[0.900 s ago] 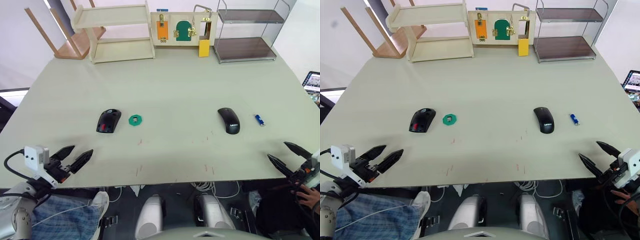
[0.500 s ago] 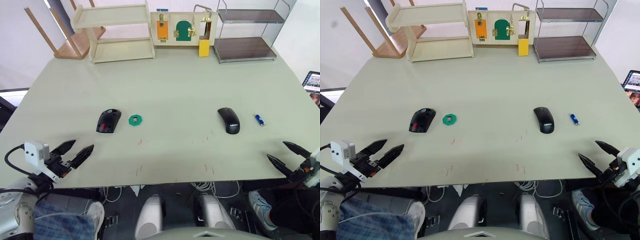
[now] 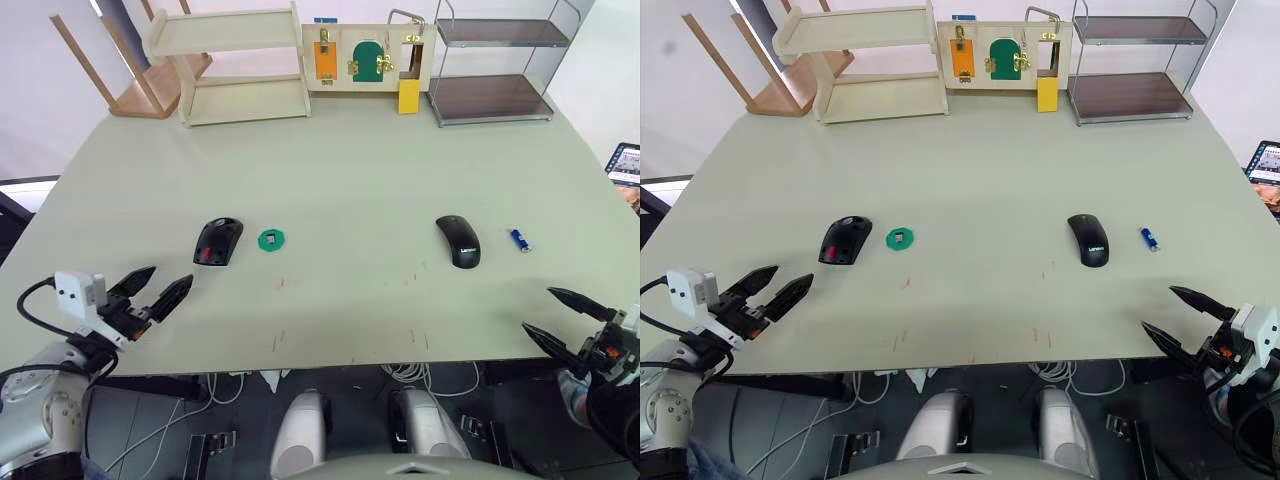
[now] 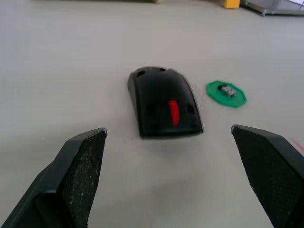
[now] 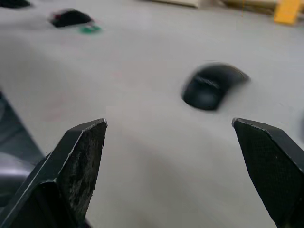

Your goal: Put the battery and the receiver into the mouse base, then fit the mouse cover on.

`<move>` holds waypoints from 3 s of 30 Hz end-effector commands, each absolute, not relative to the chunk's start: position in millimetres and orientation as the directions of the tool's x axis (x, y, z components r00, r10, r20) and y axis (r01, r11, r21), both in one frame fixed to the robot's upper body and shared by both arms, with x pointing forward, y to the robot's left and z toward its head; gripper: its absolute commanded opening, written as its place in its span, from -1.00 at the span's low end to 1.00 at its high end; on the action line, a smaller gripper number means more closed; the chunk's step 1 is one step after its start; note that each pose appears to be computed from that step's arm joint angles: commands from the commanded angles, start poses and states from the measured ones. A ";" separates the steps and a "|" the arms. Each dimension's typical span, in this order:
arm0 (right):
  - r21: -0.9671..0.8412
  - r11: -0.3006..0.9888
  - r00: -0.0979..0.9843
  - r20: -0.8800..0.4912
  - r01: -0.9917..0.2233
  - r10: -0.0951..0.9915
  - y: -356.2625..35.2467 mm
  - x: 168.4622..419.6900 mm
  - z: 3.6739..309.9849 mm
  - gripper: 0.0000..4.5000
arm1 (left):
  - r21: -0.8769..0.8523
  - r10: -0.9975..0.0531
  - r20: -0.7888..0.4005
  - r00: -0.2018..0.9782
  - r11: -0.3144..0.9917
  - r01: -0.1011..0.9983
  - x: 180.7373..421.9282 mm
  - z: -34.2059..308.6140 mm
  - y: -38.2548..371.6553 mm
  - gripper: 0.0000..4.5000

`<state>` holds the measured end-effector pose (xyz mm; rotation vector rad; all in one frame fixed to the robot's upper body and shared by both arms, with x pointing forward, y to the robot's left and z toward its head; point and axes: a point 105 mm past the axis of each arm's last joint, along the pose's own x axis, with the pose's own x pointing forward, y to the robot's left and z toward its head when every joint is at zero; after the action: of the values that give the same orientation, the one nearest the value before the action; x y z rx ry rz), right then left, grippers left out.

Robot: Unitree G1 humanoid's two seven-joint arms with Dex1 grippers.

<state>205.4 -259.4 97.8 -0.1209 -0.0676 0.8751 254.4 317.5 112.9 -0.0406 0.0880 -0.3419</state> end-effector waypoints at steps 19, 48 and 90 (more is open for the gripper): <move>-0.191 0.490 0.478 0.104 -0.851 0.872 -242.5 208.2 119.0 0.97 | -0.009 -0.111 -0.035 0.993 0.994 0.111 326.1 137.0 266.4 1.00; -0.204 0.484 0.473 0.101 -0.851 0.875 -242.2 211.5 120.7 0.97 | 0.021 -0.015 -0.184 0.983 1.000 0.019 333.6 107.0 266.5 1.00; -0.216 0.482 0.464 0.128 -0.849 0.876 -237.9 215.9 124.2 1.00 | 0.219 -0.790 -0.123 0.601 0.569 0.793 317.0 193.5 173.1 0.29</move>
<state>216.4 -236.3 117.5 -0.1133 -0.2054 1.0700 323.1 184.6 181.1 0.2299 0.0658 -0.8549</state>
